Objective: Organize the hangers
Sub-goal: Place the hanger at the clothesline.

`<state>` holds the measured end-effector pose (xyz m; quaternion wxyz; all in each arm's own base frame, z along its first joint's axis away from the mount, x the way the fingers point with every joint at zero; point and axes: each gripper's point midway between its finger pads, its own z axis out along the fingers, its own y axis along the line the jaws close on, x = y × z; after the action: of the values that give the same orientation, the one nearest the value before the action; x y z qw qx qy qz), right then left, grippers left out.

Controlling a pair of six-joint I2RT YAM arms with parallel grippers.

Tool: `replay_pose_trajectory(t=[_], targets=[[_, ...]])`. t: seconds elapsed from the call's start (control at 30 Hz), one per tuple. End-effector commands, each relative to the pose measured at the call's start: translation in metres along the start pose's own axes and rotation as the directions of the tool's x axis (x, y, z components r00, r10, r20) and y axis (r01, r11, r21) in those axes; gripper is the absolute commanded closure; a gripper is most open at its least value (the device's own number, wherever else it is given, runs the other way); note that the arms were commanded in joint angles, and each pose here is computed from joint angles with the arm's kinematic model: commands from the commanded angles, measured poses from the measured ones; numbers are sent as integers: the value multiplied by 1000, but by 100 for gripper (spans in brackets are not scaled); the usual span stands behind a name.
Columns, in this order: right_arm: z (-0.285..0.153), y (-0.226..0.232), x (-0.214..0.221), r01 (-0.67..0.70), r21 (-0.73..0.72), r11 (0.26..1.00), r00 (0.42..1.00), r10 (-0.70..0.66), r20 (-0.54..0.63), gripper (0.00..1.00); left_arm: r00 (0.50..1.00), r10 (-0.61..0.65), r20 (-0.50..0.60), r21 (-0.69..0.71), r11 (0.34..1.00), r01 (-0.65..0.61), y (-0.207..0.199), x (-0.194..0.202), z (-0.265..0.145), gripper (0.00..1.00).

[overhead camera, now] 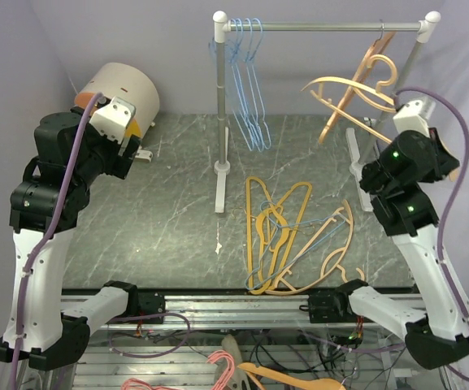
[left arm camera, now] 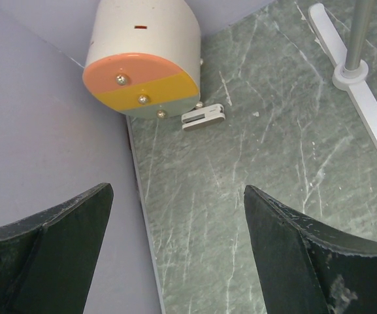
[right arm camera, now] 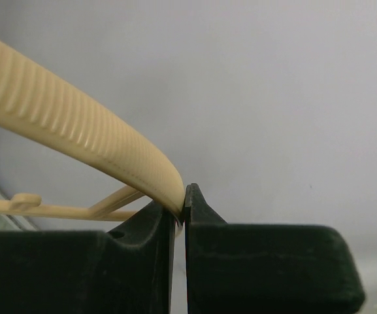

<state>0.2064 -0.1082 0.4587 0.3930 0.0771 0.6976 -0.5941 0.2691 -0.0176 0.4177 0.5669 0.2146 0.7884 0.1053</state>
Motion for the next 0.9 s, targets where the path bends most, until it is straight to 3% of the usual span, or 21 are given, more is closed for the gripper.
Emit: replay_pose_trajectory(t=[0.0, 0.63, 0.77, 0.87], targets=[[0, -17, 30, -93, 25, 995, 995, 94, -36, 100, 1000, -5, -2, 46, 999, 5, -9, 6, -1, 8], [-5, -46, 81, -203, 94, 975, 973, 211, -95, 100, 1000, -16, 10, 106, 994, 15, -22, 4, 3, 8], [-6, -50, 77, -286, 157, 945, 943, 307, -129, 100, 1000, -22, 12, 109, 994, 20, -22, 3, 4, 8], [-7, -47, 66, -237, 148, 960, 954, 258, -150, 100, 1000, -23, 7, 110, 994, 22, -22, 3, 7, 8]])
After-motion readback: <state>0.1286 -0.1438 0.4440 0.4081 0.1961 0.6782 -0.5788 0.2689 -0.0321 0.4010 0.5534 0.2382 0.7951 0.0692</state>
